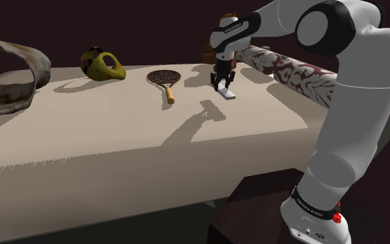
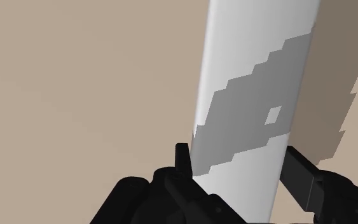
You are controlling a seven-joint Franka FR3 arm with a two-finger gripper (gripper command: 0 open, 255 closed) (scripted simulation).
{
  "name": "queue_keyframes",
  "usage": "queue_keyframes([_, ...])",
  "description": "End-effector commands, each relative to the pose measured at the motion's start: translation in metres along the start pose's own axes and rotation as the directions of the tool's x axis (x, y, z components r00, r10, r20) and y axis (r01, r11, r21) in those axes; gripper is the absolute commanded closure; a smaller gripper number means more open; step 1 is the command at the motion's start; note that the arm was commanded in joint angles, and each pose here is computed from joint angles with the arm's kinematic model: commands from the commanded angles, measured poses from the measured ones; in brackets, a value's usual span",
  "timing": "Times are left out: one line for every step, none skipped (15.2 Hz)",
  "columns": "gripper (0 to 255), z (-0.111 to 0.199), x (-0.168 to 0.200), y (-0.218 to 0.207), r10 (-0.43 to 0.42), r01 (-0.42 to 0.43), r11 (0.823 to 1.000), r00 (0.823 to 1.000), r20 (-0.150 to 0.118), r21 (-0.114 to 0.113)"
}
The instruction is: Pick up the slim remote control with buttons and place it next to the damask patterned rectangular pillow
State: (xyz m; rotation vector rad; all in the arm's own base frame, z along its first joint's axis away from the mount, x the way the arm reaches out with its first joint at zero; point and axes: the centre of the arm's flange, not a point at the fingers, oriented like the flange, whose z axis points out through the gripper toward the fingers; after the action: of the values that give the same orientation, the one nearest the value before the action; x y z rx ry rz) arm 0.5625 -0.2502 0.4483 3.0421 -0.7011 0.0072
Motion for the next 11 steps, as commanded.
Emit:
queue_keyframes([255,-0.011,0.0,0.0,0.0,0.0,1.0,1.0,0.0,0.0])
queue_keyframes([255,-0.016,0.0,0.0,0.0,0.0,1.0,1.0,0.0,0.0])
queue_keyframes([255,-0.021,0.0,0.0,0.0,0.0,1.0,1.0,0.0,0.0])
queue_keyframes([255,-0.026,0.0,0.0,0.0,0.0,1.0,1.0,0.0,0.0])
queue_keyframes([255,-0.032,0.0,0.0,0.0,0.0,1.0,1.0,0.0,0.0])
queue_keyframes([255,-0.037,0.0,0.001,0.0,0.0,1.0,1.0,0.0,0.0])
queue_keyframes([255,-0.042,0.0,0.001,0.0,0.0,1.0,1.0,0.0,0.0])
queue_keyframes([255,-0.047,0.0,0.001,0.0,0.0,1.0,1.0,0.0,0.0])
queue_keyframes([255,-0.053,0.0,0.001,0.0,0.0,1.0,1.0,0.0,0.0])
queue_keyframes([255,-0.058,0.0,0.001,0.0,0.0,1.0,1.0,0.0,0.0])
queue_keyframes([255,-0.063,0.0,0.001,0.0,0.0,1.0,1.0,0.0,0.0])
